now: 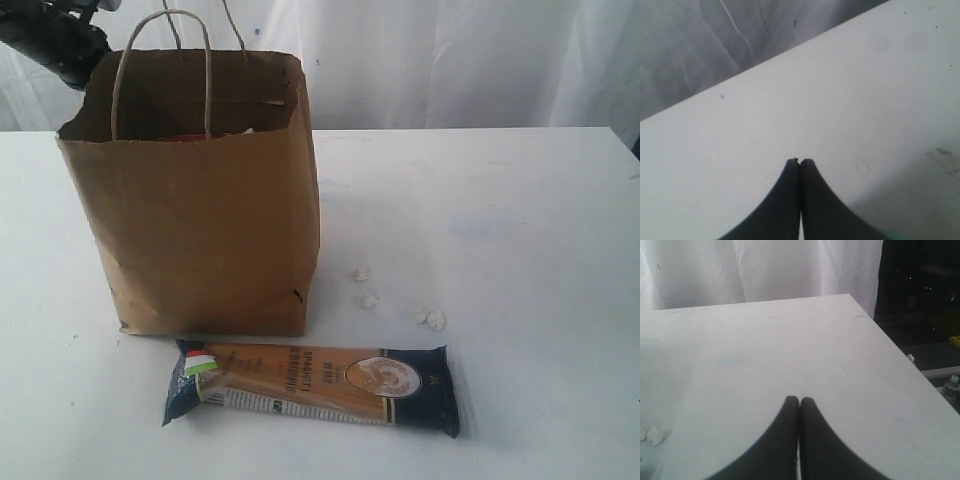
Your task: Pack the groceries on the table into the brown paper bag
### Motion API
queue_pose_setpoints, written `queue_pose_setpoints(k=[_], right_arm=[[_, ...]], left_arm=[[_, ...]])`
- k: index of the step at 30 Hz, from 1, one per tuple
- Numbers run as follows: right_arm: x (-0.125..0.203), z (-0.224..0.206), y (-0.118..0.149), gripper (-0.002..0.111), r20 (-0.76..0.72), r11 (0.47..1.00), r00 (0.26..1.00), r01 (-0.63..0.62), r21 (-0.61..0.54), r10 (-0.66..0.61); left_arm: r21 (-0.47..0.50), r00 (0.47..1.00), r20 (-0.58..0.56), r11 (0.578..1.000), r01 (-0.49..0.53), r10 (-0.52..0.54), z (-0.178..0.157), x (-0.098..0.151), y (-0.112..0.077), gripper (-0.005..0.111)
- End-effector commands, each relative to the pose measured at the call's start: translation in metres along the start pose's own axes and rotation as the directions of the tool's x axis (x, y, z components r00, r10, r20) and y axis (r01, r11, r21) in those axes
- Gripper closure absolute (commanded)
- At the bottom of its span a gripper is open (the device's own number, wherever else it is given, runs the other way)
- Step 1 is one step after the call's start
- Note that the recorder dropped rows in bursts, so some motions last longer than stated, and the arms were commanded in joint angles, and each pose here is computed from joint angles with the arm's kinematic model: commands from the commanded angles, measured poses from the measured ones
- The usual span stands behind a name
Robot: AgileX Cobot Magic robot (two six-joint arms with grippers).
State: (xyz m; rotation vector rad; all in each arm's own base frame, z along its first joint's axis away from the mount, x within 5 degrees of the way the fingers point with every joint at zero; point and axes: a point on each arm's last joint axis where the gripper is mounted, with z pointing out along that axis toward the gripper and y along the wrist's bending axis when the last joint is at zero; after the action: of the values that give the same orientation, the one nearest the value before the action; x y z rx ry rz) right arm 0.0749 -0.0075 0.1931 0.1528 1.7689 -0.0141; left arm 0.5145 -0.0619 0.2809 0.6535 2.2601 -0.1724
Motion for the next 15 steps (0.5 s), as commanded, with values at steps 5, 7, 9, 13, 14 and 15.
queue_pose_setpoints(k=[5, 7, 9, 13, 14, 15], right_arm=[[0.0, 0.0, 0.0, 0.108, 0.003, 1.0, 1.0, 0.007, 0.0, -0.007], [0.0, 0.0, 0.0, 0.108, 0.003, 1.0, 1.0, 0.007, 0.0, -0.007], [0.0, 0.0, 0.0, 0.108, 0.003, 1.0, 1.0, 0.007, 0.0, -0.007], [0.0, 0.0, 0.0, 0.108, 0.003, 1.0, 1.0, 0.007, 0.0, -0.007], [0.0, 0.0, 0.0, 0.108, 0.003, 1.0, 1.0, 0.007, 0.0, -0.007], [0.0, 0.0, 0.0, 0.108, 0.003, 1.0, 1.0, 0.007, 0.0, -0.007]], left_arm=[[0.003, 0.998, 0.038, 0.999, -0.04, 0.039, 0.004, -0.002, 0.001, 0.107], [0.017, 0.999, 0.021, 0.999, -0.04, 0.04, 0.004, -0.001, 0.0, 0.107], [0.058, 0.999, -0.029, 0.998, -0.04, 0.041, 0.004, 0.004, -0.003, 0.107], [0.113, 0.981, -0.174, 0.991, -0.067, 0.086, 0.002, 0.018, -0.007, 0.107], [0.113, 0.974, -0.209, 0.991, -0.067, 0.09, 0.002, 0.021, -0.007, 0.107], [0.108, 0.968, -0.235, 0.992, -0.061, 0.085, 0.001, 0.023, -0.007, 0.107]])
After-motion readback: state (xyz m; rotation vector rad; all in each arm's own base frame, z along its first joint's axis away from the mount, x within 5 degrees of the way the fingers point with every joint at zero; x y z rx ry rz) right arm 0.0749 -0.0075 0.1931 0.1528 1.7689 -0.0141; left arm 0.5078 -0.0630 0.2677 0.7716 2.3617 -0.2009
